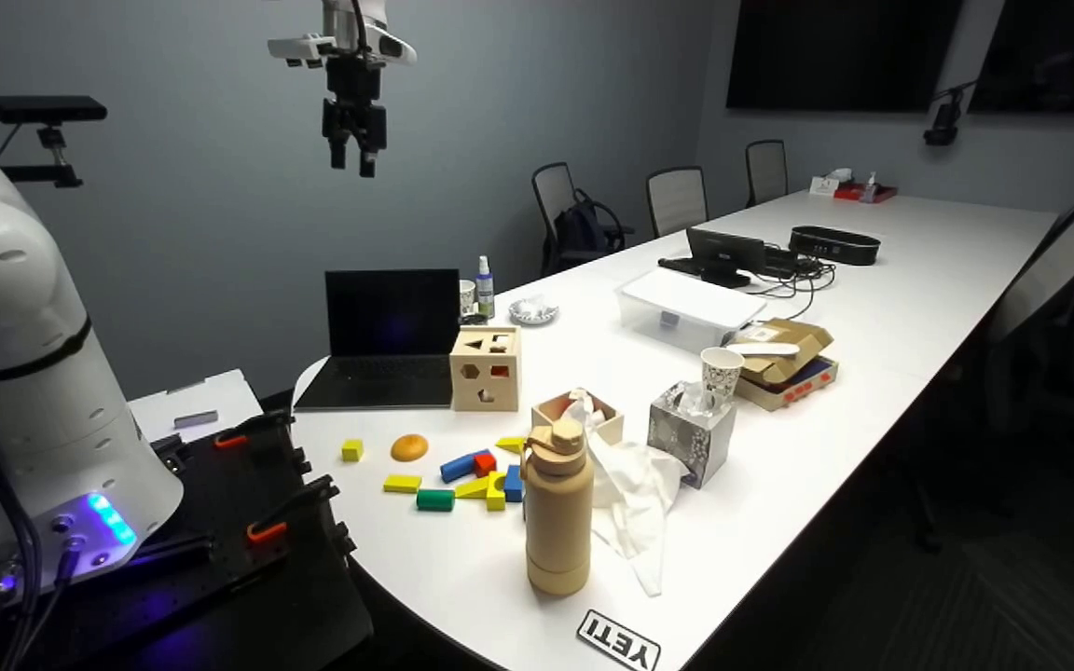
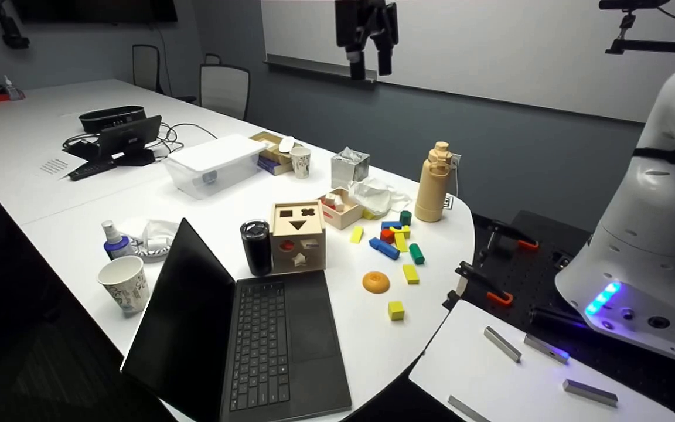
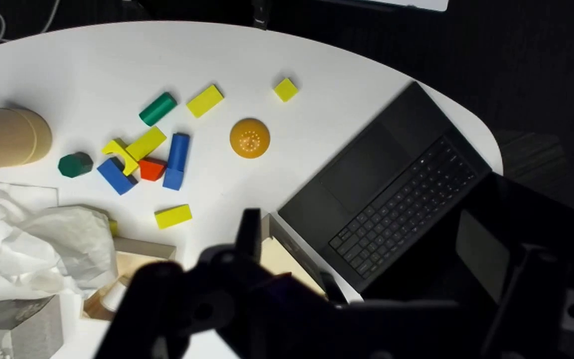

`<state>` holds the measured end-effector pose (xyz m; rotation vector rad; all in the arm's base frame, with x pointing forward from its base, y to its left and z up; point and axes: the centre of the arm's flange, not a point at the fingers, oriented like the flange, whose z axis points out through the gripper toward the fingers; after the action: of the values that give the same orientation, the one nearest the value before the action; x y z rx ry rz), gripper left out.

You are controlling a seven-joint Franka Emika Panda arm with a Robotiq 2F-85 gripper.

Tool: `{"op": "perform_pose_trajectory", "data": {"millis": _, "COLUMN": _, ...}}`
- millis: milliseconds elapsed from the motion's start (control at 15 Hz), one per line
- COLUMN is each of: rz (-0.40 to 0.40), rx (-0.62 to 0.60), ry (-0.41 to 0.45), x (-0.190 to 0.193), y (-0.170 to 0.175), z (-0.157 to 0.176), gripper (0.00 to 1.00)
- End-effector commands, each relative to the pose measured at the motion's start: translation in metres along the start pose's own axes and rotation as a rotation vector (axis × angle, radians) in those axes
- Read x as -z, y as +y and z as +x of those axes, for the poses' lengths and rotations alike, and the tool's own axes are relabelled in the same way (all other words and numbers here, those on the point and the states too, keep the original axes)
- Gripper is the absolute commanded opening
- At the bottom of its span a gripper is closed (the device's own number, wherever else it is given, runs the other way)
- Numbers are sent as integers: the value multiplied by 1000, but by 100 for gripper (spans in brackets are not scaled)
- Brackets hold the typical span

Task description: Close the laptop

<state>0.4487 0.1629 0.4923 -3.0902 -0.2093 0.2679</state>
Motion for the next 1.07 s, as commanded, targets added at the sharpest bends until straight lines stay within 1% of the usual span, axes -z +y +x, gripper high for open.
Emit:
{"op": "perform_pose_trajectory", "data": {"millis": 0, "rz": -72, "rx": -38, "ry": -55, "x": -9, "y": -56, "z": 77, "gripper": 100}}
{"op": "perform_pose_trajectory", "data": {"millis": 133, "rz": -88, "rx": -36, "ry": -49, "x": -26, "y": -85, "z": 109, "gripper": 100}}
{"op": "perform_pose_trajectory", "data": {"millis": 267, "rz": -83, "rx": -26, "ry": -30, "x": -44, "y": -113, "z": 141, "gripper": 100}}
{"op": "perform_pose_trajectory", "data": {"millis": 533, "rz": -38, "rx": -26, "ry": -5, "x": -80, "y": -163, "z": 206, "gripper": 100}}
{"op": "perform_pose_trajectory", "data": {"millis": 733, "rz": -33, "rx": -39, "ry": -15, "x": -115, "y": -191, "z": 247, "gripper": 100}}
{"op": "perform_pose_trajectory", "data": {"millis": 800, "rz": -32, "rx": -47, "ry": -28, "x": -129, "y": -199, "z": 259, "gripper": 100}}
{"op": "perform_pose_trajectory", "data": {"millis": 867, "rz": -41, "rx": -49, "ry": -29, "x": -141, "y": -207, "z": 269, "gripper": 100}}
{"op": "perform_pose_trajectory", "data": {"millis": 1000, "rz": -33, "rx": -55, "ry": -28, "x": -165, "y": -222, "z": 288, "gripper": 100}}
